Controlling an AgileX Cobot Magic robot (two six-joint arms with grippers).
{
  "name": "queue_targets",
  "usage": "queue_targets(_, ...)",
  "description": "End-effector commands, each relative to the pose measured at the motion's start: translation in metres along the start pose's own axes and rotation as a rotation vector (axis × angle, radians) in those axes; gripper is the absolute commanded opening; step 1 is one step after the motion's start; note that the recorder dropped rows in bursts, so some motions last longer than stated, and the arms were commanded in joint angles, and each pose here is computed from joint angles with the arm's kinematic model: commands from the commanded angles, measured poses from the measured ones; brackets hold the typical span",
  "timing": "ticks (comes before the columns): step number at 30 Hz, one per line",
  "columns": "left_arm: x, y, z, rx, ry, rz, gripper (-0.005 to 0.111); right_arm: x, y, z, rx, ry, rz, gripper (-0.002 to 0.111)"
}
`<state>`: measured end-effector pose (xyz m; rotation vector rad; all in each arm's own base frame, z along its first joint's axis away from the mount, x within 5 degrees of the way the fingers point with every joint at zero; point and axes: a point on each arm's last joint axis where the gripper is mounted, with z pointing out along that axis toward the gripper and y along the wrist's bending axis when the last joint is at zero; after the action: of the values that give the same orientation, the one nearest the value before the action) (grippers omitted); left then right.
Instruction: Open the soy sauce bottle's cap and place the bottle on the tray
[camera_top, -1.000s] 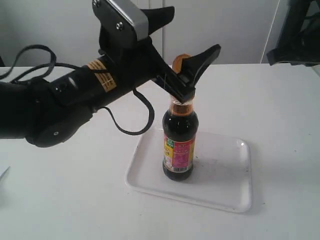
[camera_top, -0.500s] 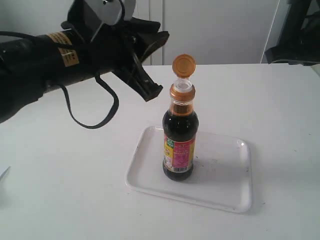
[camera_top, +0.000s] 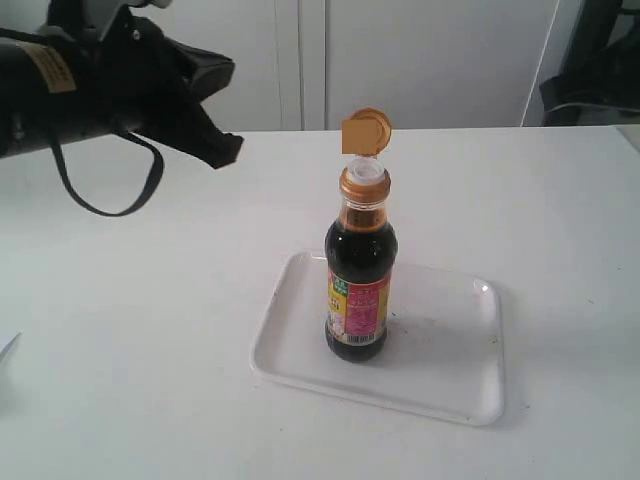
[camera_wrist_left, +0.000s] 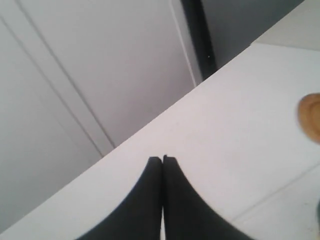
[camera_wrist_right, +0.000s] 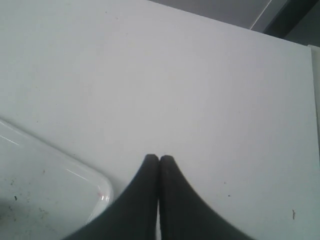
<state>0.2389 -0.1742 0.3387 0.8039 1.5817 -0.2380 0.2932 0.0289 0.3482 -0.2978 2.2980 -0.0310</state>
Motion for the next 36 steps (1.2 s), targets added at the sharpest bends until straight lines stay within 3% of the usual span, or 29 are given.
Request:
queue_targets(1, 0.009, 0.024, -0.005, -0.072, 0.071, -0.064, 0.0, 0.002, -0.002, -0.001, 0.005, 0.008, 0.009, 0.0)
queue_targets(12, 0.037, 0.068, -0.021, -0.2, 0.28, -0.124, 0.0, 0.005, -0.002, -0.001, 0.0, 0.038, 0.005, 0.0)
queue_targets(19, 0.039, 0.082, -0.05, -0.249, 0.38, -0.14, 0.0, 0.009, -0.001, -0.002, -0.009, 0.09, 0.005, 0.0)
queue_targets(30, 0.031, 0.072, -0.115, -0.255, 0.547, -0.181, 0.0, 0.035, 0.001, -0.015, -0.034, 0.374, -0.047, 0.0)
queue_targets(36, 0.049, 0.053, -0.14, -0.287, 0.464, -0.195, 0.0, 0.047, 0.004, -0.049, -0.008, 0.176, -0.041, 0.0)
